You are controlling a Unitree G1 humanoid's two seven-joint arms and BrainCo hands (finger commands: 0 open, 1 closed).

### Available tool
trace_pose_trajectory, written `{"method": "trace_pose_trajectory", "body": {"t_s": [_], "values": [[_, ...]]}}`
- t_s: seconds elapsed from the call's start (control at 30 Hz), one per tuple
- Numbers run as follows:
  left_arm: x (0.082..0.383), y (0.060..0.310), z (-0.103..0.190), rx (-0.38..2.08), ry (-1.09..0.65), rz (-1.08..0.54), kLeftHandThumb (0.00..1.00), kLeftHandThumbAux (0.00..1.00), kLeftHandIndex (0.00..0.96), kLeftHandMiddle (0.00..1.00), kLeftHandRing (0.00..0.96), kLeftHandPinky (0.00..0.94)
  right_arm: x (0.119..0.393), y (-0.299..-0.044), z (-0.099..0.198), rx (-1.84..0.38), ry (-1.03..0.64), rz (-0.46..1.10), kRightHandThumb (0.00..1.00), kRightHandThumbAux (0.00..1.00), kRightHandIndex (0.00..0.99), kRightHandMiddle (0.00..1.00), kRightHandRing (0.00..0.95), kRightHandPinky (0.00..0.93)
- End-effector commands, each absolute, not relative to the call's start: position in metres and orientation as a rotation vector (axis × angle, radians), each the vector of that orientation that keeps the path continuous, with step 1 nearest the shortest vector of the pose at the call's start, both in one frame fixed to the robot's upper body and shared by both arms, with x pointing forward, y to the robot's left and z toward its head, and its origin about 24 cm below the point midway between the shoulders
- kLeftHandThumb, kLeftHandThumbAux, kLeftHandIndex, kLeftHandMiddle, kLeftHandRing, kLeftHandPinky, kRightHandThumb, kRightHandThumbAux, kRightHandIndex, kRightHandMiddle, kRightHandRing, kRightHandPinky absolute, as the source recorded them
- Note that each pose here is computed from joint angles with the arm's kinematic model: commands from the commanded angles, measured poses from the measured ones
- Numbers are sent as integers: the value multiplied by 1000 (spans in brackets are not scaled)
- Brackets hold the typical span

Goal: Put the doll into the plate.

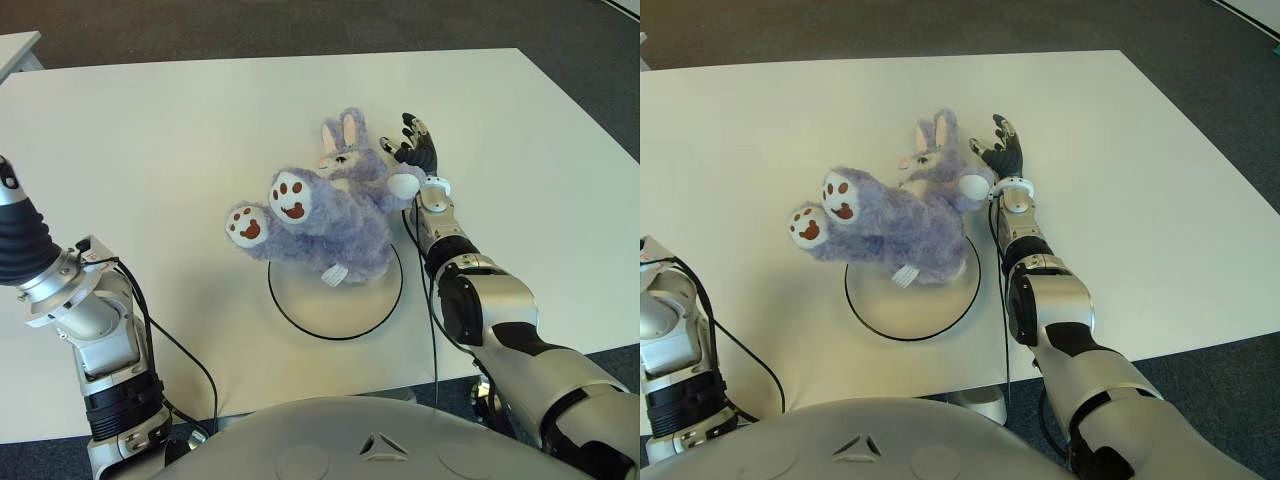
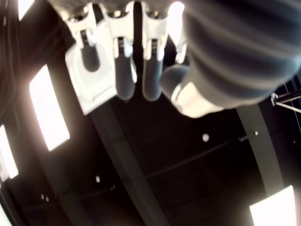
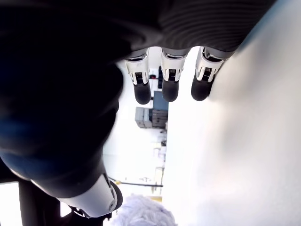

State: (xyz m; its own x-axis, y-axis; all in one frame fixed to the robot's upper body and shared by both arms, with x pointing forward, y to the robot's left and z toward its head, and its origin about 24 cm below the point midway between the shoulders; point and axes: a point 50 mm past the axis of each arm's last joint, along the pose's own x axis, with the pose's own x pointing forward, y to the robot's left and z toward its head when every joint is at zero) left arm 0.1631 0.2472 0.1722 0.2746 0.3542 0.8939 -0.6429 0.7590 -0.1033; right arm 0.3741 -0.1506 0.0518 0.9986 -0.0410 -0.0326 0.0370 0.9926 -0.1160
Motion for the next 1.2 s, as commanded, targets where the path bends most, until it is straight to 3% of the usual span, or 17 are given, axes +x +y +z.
{"method": "trace_pose_trajectory", "body": {"t_s": [0.03,1.2], "values": [[164,247,170,300,-1090,675,679,713,402,294,288,312,346,-149,-2,-90,259,-34,355,856,114,33,2,53],[163,246,170,299,-1091,674,679,713,402,294,288,312,346,-149,-2,-90,257,-34,355,856,114,33,2,53]]}}
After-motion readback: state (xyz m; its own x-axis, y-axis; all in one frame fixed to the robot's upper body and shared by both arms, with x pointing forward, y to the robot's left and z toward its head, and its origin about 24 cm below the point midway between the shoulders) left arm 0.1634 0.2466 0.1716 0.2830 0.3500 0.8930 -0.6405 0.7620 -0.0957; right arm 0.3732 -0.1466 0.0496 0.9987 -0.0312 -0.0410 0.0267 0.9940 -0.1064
